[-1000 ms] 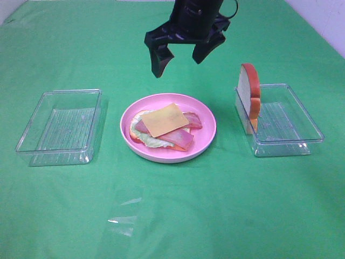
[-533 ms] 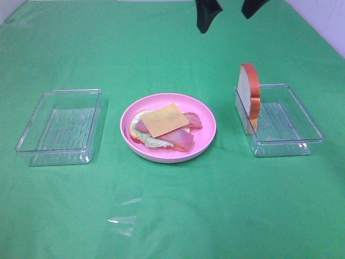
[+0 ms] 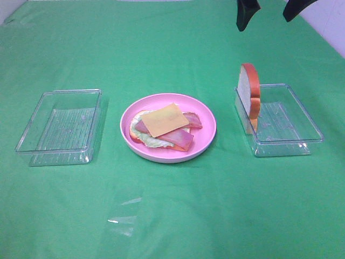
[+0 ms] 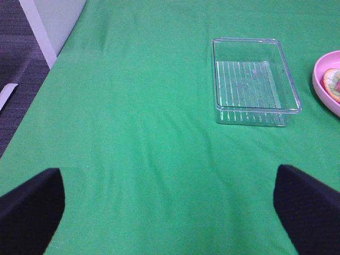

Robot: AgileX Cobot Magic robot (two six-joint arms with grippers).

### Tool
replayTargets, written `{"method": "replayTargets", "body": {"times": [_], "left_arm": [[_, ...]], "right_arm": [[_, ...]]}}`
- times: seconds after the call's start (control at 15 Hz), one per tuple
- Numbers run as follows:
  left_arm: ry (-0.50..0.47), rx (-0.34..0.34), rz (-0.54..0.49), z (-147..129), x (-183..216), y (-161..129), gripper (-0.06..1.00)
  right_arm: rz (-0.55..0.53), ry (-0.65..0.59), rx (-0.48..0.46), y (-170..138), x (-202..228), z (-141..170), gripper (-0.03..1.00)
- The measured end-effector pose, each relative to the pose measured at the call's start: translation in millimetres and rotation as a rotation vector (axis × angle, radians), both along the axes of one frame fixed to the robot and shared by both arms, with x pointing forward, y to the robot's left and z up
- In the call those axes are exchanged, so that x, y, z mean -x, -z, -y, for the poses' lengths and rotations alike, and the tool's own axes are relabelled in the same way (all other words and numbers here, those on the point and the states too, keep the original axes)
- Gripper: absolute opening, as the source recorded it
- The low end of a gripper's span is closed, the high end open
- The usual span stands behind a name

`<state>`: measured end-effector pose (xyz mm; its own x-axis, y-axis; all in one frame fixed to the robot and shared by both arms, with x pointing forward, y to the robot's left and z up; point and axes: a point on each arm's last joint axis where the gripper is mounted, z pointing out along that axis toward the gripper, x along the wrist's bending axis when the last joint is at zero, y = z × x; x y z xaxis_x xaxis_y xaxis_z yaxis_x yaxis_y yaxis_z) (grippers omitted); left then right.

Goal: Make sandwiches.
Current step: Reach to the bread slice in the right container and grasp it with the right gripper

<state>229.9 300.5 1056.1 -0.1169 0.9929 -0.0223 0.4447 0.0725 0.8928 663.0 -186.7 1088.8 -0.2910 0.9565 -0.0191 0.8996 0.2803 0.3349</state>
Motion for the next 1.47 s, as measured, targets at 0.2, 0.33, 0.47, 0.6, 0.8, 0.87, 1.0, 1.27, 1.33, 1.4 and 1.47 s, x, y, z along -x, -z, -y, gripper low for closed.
{"method": "replayTargets", "body": {"times": [0.2,0.33,0.47,0.6,0.8,0.87,1.0,1.27,1.33,1.4,1.47], "left_arm": [[0.0,0.0,0.0,0.0,0.0,0.0,0.99],[0.0,0.0,0.0,0.0,0.0,0.0,0.99],[0.0,0.0,0.0,0.0,0.0,0.0,0.99],[0.0,0.0,0.0,0.0,0.0,0.0,0.99],[0.0,0.0,0.0,0.0,0.0,0.0,0.99],[0.0,0.0,0.0,0.0,0.0,0.0,0.99],[0.0,0.0,0.0,0.0,0.0,0.0,0.99],[0.0,0.0,0.0,0.0,0.0,0.0,0.99],[0.0,0.0,0.0,0.0,0.0,0.0,0.99],[0.0,0.0,0.0,0.0,0.0,0.0,0.99],[0.0,0.0,0.0,0.0,0.0,0.0,0.99]], "right_arm": [[-0.076,0.028,0.011,34.3,-13.0,-3.4,0.96],[-0.116,0.037,0.019,53.0,-18.8,-5.0,0.96],[-0.165,0.051,0.03,76.6,-25.1,-6.7,0.96],[-0.212,0.055,0.037,99.0,-29.8,-8.4,0.96],[-0.285,0.058,0.057,127.0,-32.8,-9.2,0.96],[-0.311,0.068,0.063,139.3,-34.2,-9.6,0.96],[-0.318,0.073,0.064,142.6,-34.5,-9.7,0.94],[-0.318,0.082,0.063,142.6,-34.5,-9.7,0.61],[-0.318,0.082,0.063,142.6,-34.5,-9.7,0.46],[-0.318,0.084,0.062,142.6,-34.5,-9.7,0.32],[-0.316,0.084,0.068,142.6,-34.7,-9.2,0.25]]}}
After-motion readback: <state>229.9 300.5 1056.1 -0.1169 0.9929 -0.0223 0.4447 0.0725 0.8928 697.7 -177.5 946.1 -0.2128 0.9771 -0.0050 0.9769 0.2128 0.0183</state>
